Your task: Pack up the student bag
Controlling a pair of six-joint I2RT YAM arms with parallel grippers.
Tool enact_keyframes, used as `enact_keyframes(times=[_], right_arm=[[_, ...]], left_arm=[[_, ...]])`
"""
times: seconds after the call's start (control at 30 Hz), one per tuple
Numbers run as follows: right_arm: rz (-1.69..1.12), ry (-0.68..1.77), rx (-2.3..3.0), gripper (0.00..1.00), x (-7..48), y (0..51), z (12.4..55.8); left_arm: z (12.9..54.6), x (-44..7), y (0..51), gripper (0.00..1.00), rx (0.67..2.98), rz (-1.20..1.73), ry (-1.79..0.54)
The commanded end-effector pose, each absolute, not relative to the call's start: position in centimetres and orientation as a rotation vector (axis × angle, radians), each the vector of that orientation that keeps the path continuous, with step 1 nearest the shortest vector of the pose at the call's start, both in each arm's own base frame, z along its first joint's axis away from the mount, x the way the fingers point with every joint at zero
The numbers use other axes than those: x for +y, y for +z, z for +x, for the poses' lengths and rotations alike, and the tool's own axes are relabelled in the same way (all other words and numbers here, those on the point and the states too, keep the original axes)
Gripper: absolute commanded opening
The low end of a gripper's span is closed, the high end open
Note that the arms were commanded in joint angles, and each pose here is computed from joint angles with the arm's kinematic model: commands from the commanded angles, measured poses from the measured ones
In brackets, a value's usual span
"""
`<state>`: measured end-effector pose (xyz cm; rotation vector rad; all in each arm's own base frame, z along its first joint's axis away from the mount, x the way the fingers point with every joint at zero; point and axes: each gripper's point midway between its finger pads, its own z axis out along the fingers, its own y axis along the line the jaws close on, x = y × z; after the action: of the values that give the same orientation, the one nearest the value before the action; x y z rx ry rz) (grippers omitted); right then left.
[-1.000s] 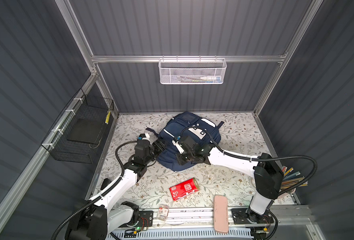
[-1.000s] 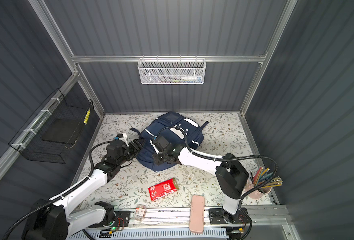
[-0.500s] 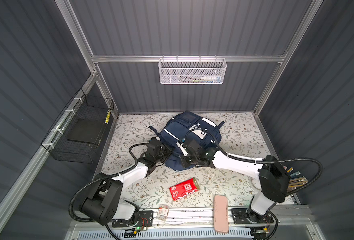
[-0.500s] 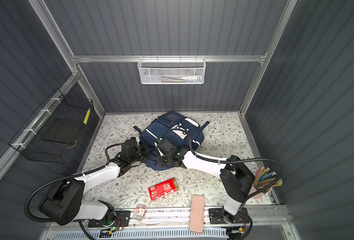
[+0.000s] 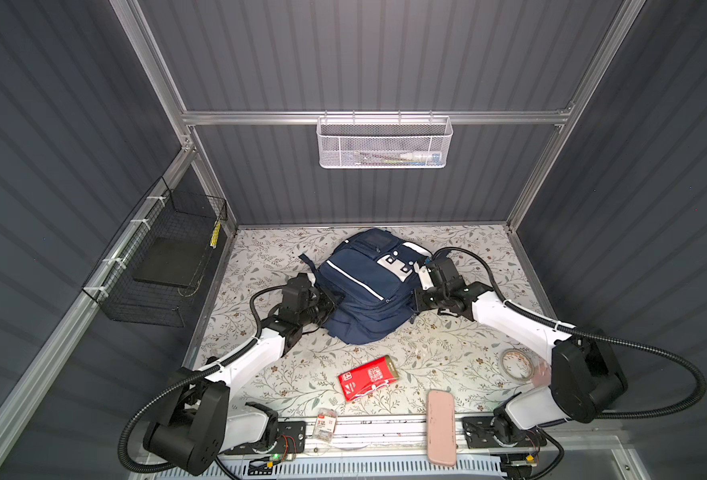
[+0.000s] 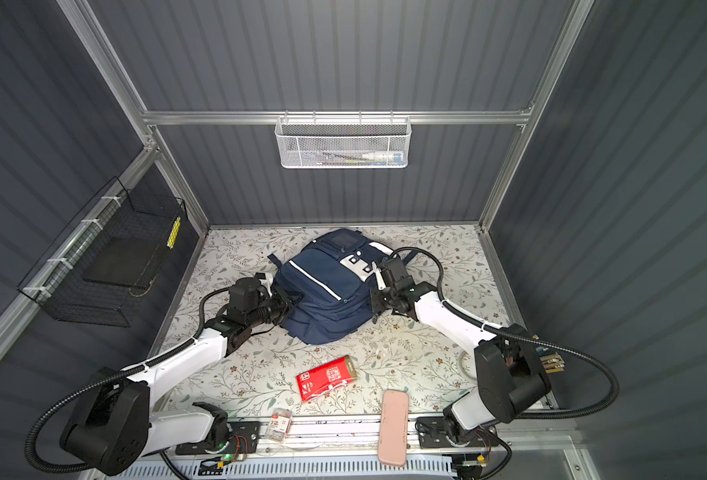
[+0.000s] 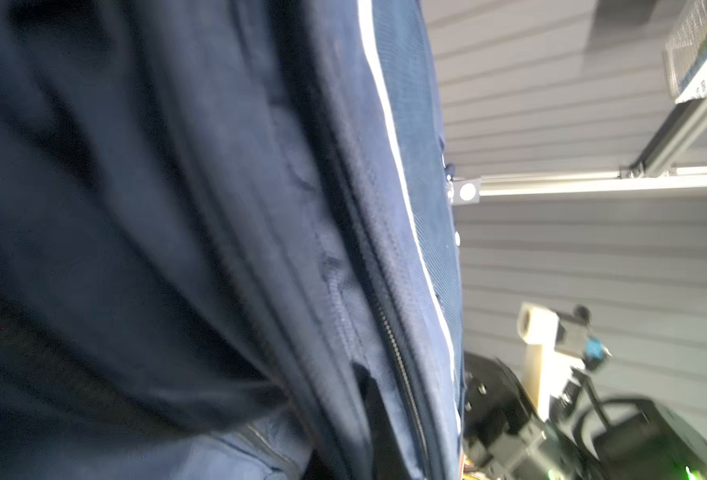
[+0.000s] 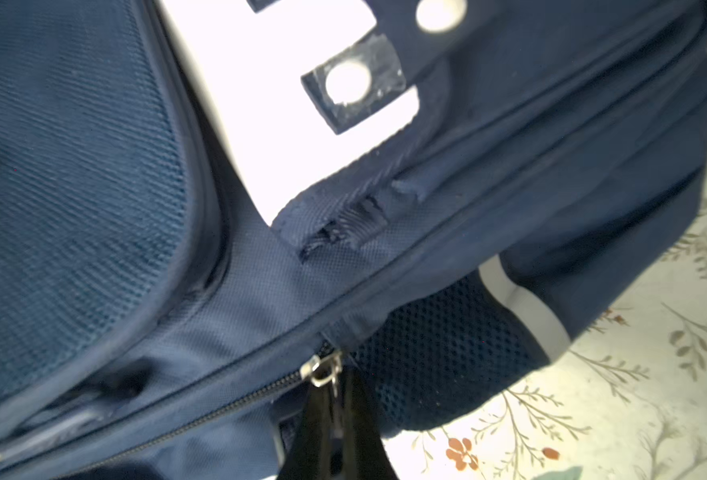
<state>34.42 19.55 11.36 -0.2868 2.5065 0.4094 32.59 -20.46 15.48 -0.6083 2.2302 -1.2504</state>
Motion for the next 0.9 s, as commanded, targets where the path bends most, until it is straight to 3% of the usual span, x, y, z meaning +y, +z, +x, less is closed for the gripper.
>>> enact_keyframes(times=[0.0,0.2,0.37,0.5,0.53,0.6,0.67,0.8,0.87], right_arm=[[-0.039,0.054,2.588,0.0,11.2,9.0,35.9],[-0.06,0.146,2.56,0.0,12.2,9.7,34.4],[-0.114,0.3,2.555,0.0,15.7,9.9,30.9],[-0.187,0.31,2.564,0.0,17.8,9.1,29.0],[-0.19,0.308,2.569,0.04,17.8,8.8,28.9],[-0.192,0.263,2.566,0.31,17.2,8.8,29.0],[-0.171,0.219,2.52,0.47,16.4,10.1,29.3],[-0.207,0.254,2.261,0.59,15.8,15.6,29.1],[-0.35,0.282,2.089,0.63,16.5,18.3,29.0]], left_arm=[[34.3,-17.7,16.9,0.0,2.157,-0.62,-1.138],[35.1,-18.0,15.9,0.01,2.182,-0.585,-1.112],[37.8,-19.5,16.7,0.13,2.184,-0.416,-1.259],[39.2,-18.8,15.9,0.22,2.201,-0.427,-1.224],[39.2,-18.8,15.9,0.28,2.202,-0.427,-1.224],[38.9,-18.7,16.0,0.41,2.177,-0.445,-1.24],[38.4,-18.2,16.2,0.48,2.16,-0.453,-1.224],[37.1,-17.2,17.8,0.55,2.161,-0.369,-1.1],[36.5,-17.0,18.9,0.63,2.159,-0.281,-1.019]])
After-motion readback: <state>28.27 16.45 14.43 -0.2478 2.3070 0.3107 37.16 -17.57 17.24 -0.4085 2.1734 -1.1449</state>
